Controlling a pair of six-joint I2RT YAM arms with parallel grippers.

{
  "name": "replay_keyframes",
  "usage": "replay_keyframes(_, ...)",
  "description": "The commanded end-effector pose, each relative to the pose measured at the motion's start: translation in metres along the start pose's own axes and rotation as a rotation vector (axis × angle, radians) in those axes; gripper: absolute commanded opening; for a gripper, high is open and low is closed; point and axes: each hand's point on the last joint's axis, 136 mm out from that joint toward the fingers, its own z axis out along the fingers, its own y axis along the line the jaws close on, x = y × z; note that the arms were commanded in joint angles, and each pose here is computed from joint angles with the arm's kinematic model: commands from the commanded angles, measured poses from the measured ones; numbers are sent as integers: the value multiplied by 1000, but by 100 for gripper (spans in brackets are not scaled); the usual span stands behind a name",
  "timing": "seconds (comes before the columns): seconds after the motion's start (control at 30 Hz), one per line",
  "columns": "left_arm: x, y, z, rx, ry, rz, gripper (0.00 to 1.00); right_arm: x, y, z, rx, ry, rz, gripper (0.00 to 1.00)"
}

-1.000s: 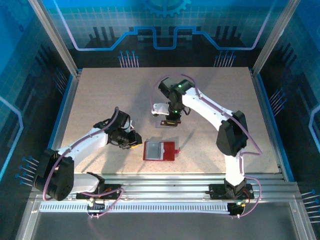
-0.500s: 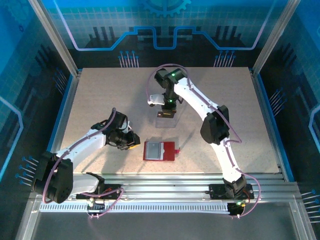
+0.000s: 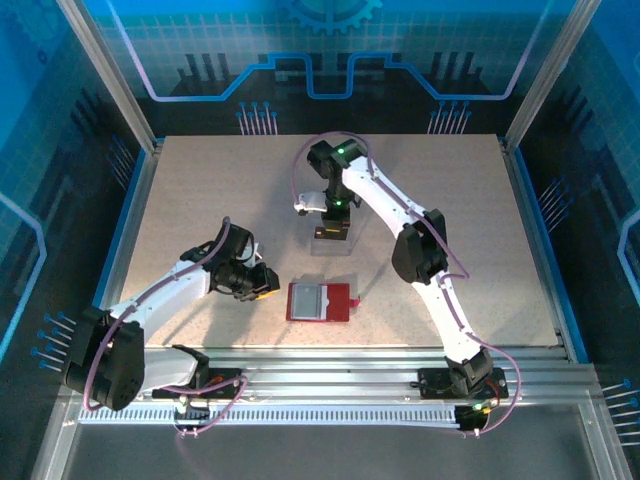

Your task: Take the credit cards out of the card holder

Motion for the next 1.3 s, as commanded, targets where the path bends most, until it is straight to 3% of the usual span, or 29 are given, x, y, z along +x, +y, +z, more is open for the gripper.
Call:
replay_keyframes(0.0,6,2,-4,11,15,8,23,4,0,6,-36,5,4,0)
replay_keyframes(0.77,11,9,-1,-2,23,-4,22,8,15,39,-133,38,30,1)
replay_keyframes(1.27,11,9,-1,0,20,-7,22,-2,-2,12,-8,-9,21,19)
